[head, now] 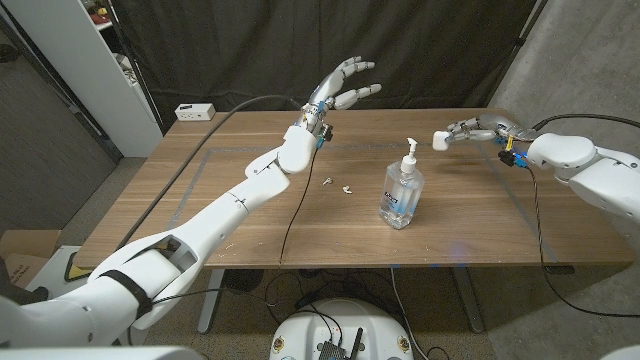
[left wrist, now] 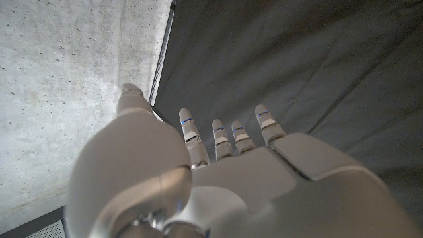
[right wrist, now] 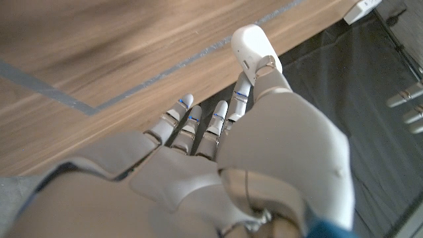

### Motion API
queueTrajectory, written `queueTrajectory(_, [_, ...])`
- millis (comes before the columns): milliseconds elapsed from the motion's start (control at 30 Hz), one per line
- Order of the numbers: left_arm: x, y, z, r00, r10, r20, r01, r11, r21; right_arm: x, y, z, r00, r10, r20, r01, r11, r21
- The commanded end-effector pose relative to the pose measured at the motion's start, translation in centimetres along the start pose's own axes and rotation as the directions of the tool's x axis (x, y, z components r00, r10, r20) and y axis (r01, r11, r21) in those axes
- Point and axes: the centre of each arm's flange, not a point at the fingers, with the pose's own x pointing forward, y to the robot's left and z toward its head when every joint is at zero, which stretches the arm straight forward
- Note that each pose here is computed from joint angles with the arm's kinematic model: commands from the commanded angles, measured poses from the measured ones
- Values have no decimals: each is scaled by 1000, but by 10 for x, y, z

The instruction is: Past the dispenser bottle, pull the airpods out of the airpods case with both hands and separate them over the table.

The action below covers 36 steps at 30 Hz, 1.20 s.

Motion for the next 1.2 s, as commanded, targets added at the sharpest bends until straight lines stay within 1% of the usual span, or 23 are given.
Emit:
queueTrajectory(33, [-3,9,-5,999,23,-22,-22,999,31,-3,9,-13,985,106,-135,-120,988,-95])
queueTrajectory(200, [-5,11,-6,999,38,-33,-37,998,40,-1,14,-16,979,114,-168,-138,981,-134])
queueTrajectory(333, [-6,11,-8,998,41,-43,-39,998,45,4,19,-18,972,139,-191,-172,970,-171])
queueTrajectory(433, [-6,11,-8,998,40,-48,-37,998,46,7,24,-18,965,170,-201,-208,960,-186])
queueTrajectory(633, [-5,11,-8,998,37,-50,-34,997,62,14,33,-22,947,230,-225,-277,940,-201])
queueTrajectory(667, [-5,11,-8,998,37,-50,-34,998,60,15,35,-22,943,244,-228,-291,934,-205])
queueTrajectory(733, [-5,10,-8,998,35,-53,-32,998,60,18,37,-23,929,282,-240,-336,915,-222])
queueTrajectory(767, [-5,10,-9,998,36,-53,-32,998,60,18,38,-23,926,288,-243,-343,912,-227])
queueTrajectory(1033, [-2,8,-11,998,27,-57,-24,998,56,23,44,-22,920,299,-252,-362,897,-255])
queueTrajectory(1200, [-2,8,-13,998,28,-61,-24,998,54,26,48,-20,919,300,-254,-365,891,-268])
